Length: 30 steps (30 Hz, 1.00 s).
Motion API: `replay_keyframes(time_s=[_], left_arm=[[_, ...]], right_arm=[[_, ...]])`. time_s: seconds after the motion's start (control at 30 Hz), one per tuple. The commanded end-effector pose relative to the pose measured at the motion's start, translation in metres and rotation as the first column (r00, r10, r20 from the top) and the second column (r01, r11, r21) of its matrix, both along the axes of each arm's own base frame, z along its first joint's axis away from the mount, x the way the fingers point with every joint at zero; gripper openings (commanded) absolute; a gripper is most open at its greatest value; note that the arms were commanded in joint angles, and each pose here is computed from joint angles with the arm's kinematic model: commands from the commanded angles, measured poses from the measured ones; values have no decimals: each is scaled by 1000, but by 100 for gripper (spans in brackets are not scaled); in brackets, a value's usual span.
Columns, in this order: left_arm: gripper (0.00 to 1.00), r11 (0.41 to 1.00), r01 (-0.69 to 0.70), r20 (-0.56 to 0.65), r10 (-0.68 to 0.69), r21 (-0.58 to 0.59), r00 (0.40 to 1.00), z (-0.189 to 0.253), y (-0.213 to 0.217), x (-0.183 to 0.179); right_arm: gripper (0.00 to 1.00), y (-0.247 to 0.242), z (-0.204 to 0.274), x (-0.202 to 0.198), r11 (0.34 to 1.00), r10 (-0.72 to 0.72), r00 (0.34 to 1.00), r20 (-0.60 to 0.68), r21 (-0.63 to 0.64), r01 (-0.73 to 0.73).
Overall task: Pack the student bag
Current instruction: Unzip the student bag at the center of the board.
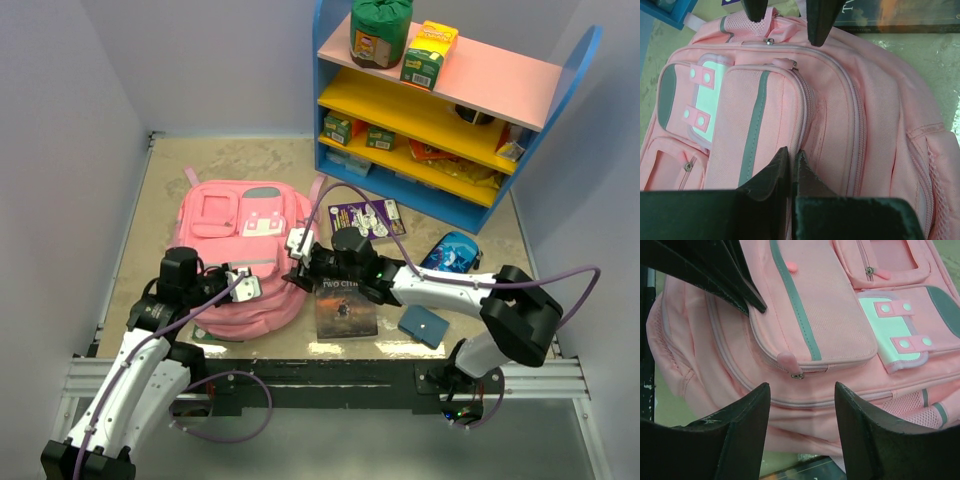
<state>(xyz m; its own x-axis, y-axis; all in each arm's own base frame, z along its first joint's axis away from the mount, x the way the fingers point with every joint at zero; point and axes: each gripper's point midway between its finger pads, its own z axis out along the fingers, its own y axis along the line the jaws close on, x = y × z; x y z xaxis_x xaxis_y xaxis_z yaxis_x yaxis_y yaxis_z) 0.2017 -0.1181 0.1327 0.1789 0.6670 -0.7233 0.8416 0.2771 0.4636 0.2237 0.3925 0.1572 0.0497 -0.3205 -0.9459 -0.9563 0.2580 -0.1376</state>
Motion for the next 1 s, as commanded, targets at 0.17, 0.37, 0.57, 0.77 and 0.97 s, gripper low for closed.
replay_keyframes(time_s=[0.17, 0.37, 0.57, 0.77, 0.97], left_arm=[[0, 1000, -24, 74, 24, -12, 997, 24, 2, 13], [0, 1000, -29, 78, 29, -6, 997, 24, 3, 13], [0, 999, -36, 79, 37, -8, 996, 25, 3, 16], [0, 999, -40, 68, 41, -10, 997, 23, 3, 16], [0, 998, -64, 72, 65, -26, 995, 26, 4, 19]], right_arm=[[55, 36, 33, 8, 992, 76, 994, 75, 91, -83], [48, 47, 28, 5, 988, 116, 991, 67, 92, -122], [23, 50, 15, 1, 987, 147, 989, 36, 65, -149], [0, 43, 19, -1, 989, 126, 991, 34, 74, -128], [0, 37, 22, -2, 992, 82, 997, -1, 92, -81]])
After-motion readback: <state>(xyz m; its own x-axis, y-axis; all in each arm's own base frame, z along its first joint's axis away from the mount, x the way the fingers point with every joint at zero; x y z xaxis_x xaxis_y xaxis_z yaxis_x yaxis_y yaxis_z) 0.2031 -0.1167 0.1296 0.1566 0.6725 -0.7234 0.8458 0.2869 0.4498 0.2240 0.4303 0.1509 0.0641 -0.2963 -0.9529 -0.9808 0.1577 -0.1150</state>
